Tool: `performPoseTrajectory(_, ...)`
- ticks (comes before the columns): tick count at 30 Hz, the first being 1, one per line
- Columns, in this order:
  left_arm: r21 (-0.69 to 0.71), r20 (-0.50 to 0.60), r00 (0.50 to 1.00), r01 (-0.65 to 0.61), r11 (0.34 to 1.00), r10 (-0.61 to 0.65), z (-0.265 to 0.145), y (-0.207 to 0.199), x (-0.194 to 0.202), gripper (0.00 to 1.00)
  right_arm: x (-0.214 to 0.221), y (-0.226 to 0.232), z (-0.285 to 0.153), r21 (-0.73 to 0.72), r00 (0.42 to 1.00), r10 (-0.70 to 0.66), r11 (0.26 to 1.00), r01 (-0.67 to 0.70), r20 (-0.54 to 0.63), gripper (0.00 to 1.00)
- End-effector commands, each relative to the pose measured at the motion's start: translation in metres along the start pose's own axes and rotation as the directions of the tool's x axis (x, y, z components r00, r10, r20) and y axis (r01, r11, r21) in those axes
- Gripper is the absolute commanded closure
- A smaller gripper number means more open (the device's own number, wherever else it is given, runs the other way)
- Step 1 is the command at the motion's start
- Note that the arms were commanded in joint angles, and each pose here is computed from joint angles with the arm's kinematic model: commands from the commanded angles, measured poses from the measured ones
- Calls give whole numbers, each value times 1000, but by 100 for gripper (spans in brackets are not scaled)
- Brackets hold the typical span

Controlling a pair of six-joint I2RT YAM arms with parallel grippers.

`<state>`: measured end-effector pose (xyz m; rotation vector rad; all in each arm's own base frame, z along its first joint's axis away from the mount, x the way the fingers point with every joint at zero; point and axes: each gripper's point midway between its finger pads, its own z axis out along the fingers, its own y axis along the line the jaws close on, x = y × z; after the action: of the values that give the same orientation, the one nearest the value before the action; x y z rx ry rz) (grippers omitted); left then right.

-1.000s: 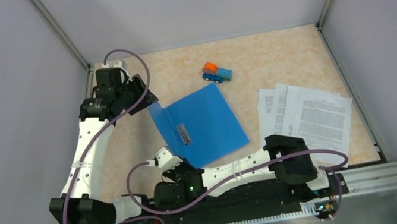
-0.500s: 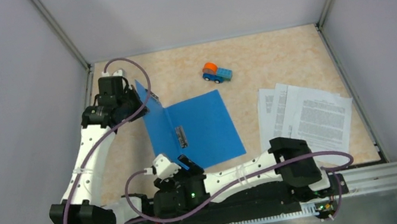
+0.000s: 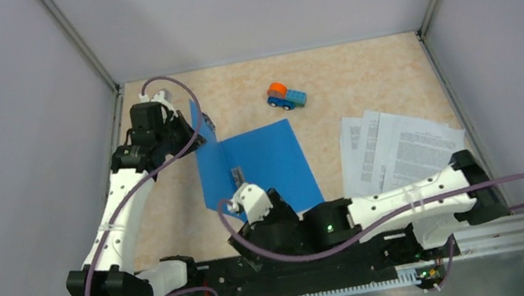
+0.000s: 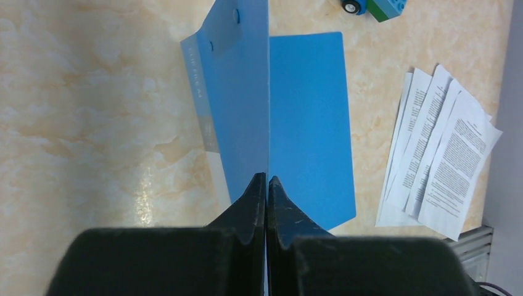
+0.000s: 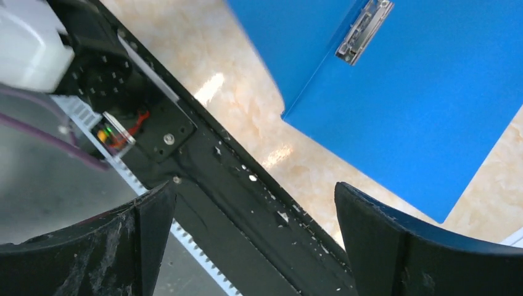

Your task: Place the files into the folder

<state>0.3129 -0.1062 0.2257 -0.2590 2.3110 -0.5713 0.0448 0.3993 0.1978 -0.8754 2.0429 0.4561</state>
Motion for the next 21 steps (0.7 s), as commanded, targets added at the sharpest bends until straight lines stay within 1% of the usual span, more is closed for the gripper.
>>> performPoseTrajectory(1, 75, 41, 999, 12, 997, -15, 6, -11, -16, 100, -35, -38, -8, -71, 987, 160, 985, -158, 12, 2)
performPoseTrajectory(5, 63, 55, 998, 24, 998, -27, 6, -2, -23, 100, -39, -102, 27, 2, 957, 289, 957, -289, -17, 3)
performPoseTrajectory(9, 229, 45, 997, 47, 972, -58, 3, -16, -24, 100, -58, -135, 63, 46, 943, 331, 942, -332, 27, 3)
performPoseTrajectory(10, 252, 42, 997, 54, 966, -66, 4, -18, -24, 100, -61, -143, 73, 64, 940, 340, 938, -341, 31, 3)
performPoseTrajectory(12, 244, 33, 997, 60, 968, -70, 7, -14, -24, 100, -62, -158, 97, 95, 930, 367, 925, -369, 34, 3)
performPoseTrajectory(16, 220, -1, 998, 68, 973, -70, 11, -6, -24, 100, -56, -167, 141, 104, 913, 408, 908, -407, 10, 3)
performPoseTrajectory(19, 182, 24, 996, 80, 980, -86, 8, 8, -34, 100, -55, -160, 167, 77, 908, 419, 904, -420, 21, 3)
performPoseTrajectory(21, 135, 28, 996, 82, 988, -86, 8, 17, -35, 93, -53, -154, 184, 59, 902, 430, 900, -431, 29, 3)
